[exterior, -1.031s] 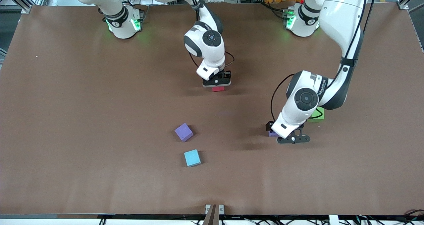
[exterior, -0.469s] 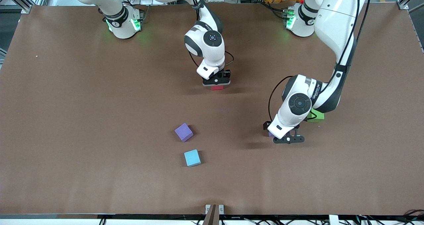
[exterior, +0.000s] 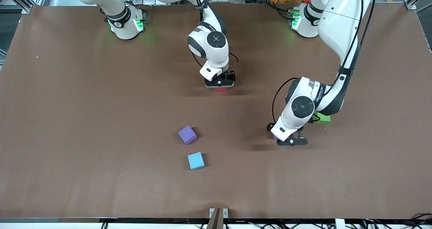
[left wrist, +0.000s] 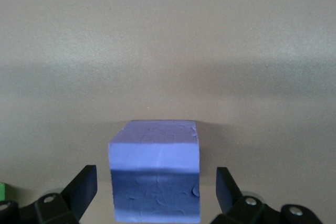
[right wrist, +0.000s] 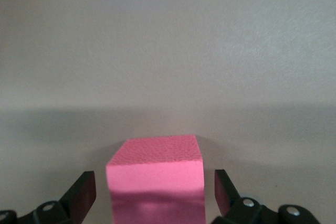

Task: Arrange blocks into number 1
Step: 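Place red below pink with the right gripper while the left gripper carries purple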

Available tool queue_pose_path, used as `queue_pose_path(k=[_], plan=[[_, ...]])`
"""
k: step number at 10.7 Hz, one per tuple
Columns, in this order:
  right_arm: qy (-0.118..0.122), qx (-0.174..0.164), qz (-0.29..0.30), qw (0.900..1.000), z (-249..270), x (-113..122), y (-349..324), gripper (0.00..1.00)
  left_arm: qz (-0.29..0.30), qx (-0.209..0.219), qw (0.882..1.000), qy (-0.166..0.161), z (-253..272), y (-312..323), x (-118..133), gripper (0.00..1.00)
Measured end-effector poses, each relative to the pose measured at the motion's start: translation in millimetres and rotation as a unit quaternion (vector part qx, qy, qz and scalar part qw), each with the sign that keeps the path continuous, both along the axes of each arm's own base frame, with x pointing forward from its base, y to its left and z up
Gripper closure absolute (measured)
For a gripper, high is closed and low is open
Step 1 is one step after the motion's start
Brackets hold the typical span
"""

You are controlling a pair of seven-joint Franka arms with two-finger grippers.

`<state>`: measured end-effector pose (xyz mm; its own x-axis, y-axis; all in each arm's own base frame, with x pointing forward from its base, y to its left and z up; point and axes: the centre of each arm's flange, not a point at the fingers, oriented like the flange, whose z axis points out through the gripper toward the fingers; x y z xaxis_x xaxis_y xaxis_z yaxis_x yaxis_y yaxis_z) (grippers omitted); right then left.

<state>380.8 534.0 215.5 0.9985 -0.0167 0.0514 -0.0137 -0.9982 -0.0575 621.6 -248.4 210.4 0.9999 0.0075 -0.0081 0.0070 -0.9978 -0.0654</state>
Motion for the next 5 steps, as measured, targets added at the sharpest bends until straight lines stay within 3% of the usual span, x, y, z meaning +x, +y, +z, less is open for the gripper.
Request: queue_pose_path(k=[1, 4, 5], plan=[[-0.004, 0.011, -0.017, 1.0, 19, 12, -9, 0.0, -0.002, 0.0, 1.0, 0.002, -2, -3, -1, 0.01], [0.0, 0.038, -0.094, 0.995, 75, 66, -88, 0.0, -0.012, -0.003, 1.0, 0.001, -1, -16, -5, 0.39], [-0.002, 0.043, -0.121, 0.992, 86, 85, -117, 0.0, -0.014, -0.007, 1.0, 0.0, 1, -25, -8, 0.39]])
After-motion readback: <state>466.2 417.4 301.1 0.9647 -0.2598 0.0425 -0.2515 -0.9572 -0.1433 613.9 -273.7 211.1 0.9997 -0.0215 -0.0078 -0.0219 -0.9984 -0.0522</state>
